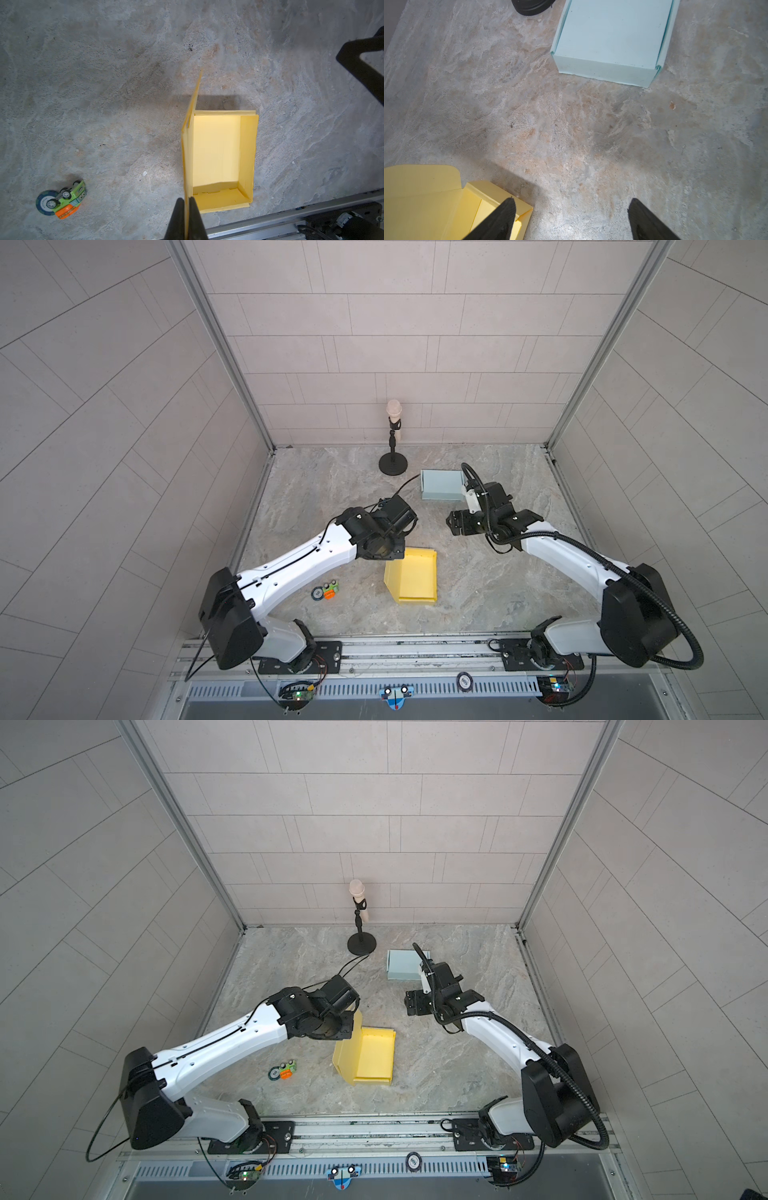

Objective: Fold the paper box

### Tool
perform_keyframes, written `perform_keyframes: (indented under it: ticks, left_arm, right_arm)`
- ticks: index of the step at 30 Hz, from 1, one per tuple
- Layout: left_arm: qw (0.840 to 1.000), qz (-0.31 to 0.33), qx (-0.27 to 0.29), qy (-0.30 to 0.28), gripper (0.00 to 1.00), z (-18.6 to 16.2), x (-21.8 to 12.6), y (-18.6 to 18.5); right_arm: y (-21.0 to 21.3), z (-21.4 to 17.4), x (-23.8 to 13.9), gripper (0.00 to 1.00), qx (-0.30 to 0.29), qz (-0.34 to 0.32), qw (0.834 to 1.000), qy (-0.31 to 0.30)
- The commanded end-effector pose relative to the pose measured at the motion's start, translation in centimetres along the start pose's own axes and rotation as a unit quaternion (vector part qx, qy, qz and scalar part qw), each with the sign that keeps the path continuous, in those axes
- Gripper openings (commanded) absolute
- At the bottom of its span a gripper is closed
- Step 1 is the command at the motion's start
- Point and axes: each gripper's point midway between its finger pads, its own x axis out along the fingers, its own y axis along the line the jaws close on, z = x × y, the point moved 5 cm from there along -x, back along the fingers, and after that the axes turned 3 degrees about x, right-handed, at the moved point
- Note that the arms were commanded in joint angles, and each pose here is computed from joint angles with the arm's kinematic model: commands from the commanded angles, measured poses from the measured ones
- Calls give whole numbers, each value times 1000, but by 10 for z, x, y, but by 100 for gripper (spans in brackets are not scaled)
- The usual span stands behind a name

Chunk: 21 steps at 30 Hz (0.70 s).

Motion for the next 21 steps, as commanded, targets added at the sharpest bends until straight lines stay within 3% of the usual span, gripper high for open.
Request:
perform_keyframes:
  ticks: [1, 6, 12, 21]
  left_arm:
    - [999, 6, 49, 6, 0, 8, -8, -2]
    - [989, -22, 147, 11, 0, 26, -23, -17]
    - [967, -75, 244, 16, 0, 31, -34, -26]
    - [932, -137, 335, 29, 0, 34, -36, -33]
  right_arm:
    - [2, 2, -8, 87, -7, 3, 1000, -20]
    - [13, 3, -14, 87, -16, 67, 995, -73]
    - [32, 0, -31, 88, -40, 167, 971, -165]
    - [45, -18, -26, 89, -114, 234, 951, -168]
